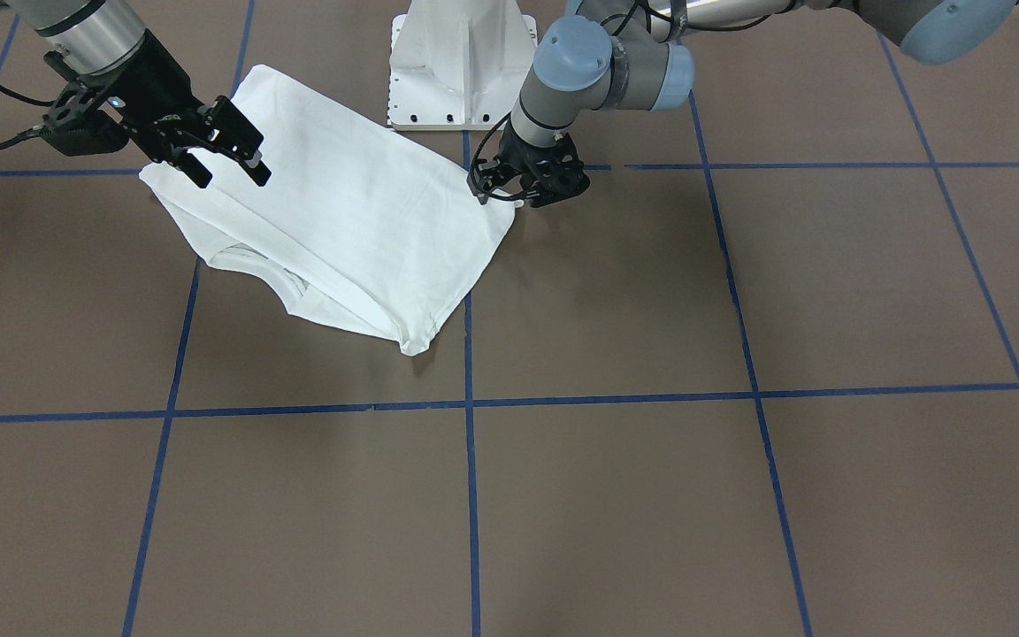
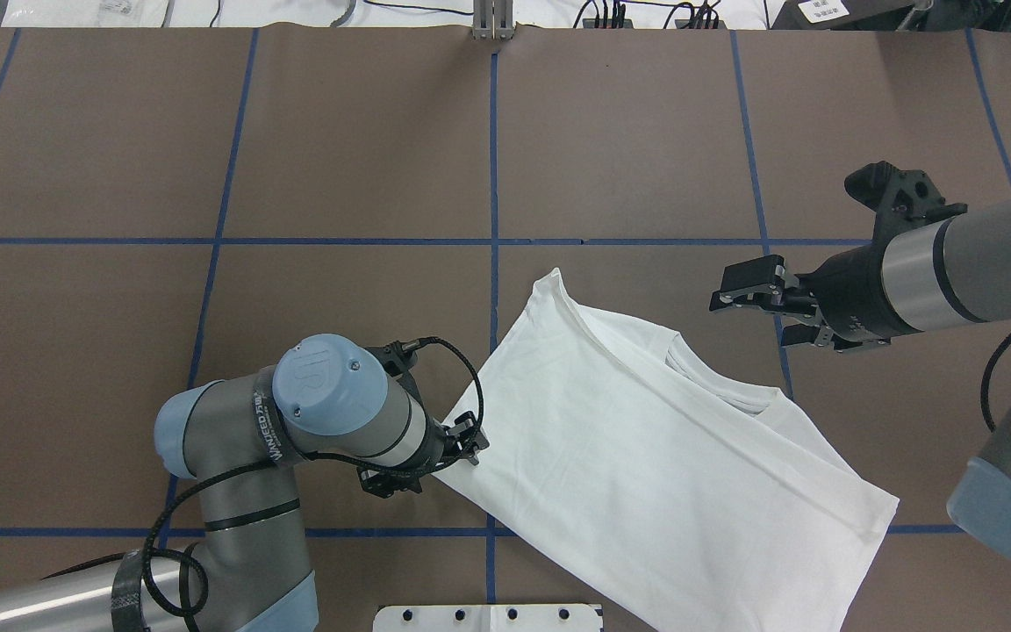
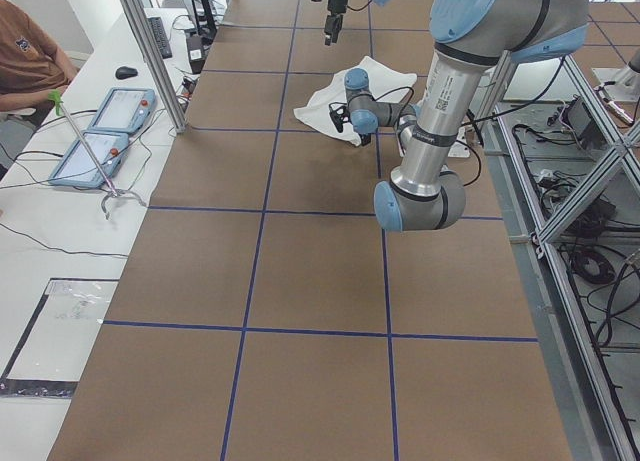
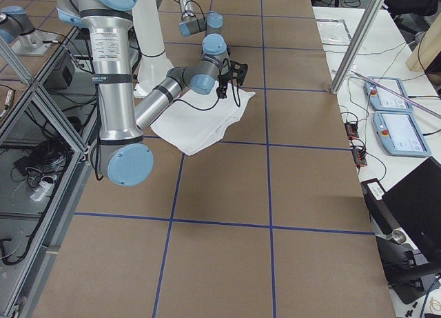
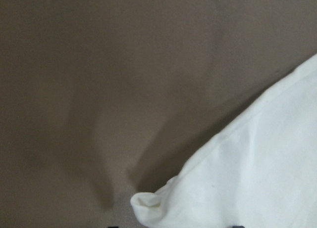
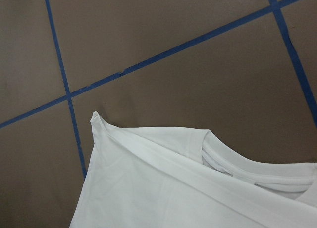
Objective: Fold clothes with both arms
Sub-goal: 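Grasp the bundle's corner nearest the left gripper with the left gripper, then drag the bundle with the left gripper away from the robot, rotating it upright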
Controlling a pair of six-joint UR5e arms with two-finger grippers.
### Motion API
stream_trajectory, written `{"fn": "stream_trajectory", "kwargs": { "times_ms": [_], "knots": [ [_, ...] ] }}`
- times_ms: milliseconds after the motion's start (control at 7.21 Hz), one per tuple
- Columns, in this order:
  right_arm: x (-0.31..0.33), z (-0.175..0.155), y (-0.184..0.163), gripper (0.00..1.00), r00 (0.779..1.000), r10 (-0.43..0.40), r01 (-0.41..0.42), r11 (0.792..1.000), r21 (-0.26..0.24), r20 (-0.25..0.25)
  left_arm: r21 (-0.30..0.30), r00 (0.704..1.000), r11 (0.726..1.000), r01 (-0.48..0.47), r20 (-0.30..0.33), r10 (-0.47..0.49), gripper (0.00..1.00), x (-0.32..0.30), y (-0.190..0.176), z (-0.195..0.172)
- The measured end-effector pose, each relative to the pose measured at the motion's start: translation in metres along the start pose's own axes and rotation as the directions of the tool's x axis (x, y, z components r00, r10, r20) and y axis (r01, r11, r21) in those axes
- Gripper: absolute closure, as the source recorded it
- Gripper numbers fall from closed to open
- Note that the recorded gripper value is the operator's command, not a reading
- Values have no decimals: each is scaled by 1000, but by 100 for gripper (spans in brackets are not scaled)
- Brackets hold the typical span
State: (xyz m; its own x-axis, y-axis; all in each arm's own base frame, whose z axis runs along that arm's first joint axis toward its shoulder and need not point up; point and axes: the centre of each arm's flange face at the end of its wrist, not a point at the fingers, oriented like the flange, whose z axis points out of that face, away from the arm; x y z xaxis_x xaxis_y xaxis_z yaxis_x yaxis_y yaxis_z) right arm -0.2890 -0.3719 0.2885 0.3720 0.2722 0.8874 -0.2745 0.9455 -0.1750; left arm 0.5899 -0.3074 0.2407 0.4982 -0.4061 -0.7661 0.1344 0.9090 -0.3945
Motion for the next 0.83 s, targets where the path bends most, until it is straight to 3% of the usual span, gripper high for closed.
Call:
{"fn": "stream_trajectory", "kwargs": {
  "times_ms": [139, 416, 693, 832],
  "knots": [
    [0, 0, 0, 0, 1000, 1, -1, 1000, 1, -1, 6, 1000, 1000, -1, -1, 1, 31, 0, -1, 0],
    [1, 1, -1, 0, 1000, 3, -3, 1000, 2, -4, 18, 1000, 1000, -1, -4, 1, 60, 0, -3, 0],
    [4, 3, -2, 0, 1000, 6, -6, 1000, 1, -12, 27, 1000, 1000, -1, -5, 1, 97, 0, -4, 0],
    [6, 3, -2, 0, 1000, 9, -9, 1000, 2, -16, 29, 1000, 1000, -1, -5, 1, 100, 0, -5, 0]
  ]
}}
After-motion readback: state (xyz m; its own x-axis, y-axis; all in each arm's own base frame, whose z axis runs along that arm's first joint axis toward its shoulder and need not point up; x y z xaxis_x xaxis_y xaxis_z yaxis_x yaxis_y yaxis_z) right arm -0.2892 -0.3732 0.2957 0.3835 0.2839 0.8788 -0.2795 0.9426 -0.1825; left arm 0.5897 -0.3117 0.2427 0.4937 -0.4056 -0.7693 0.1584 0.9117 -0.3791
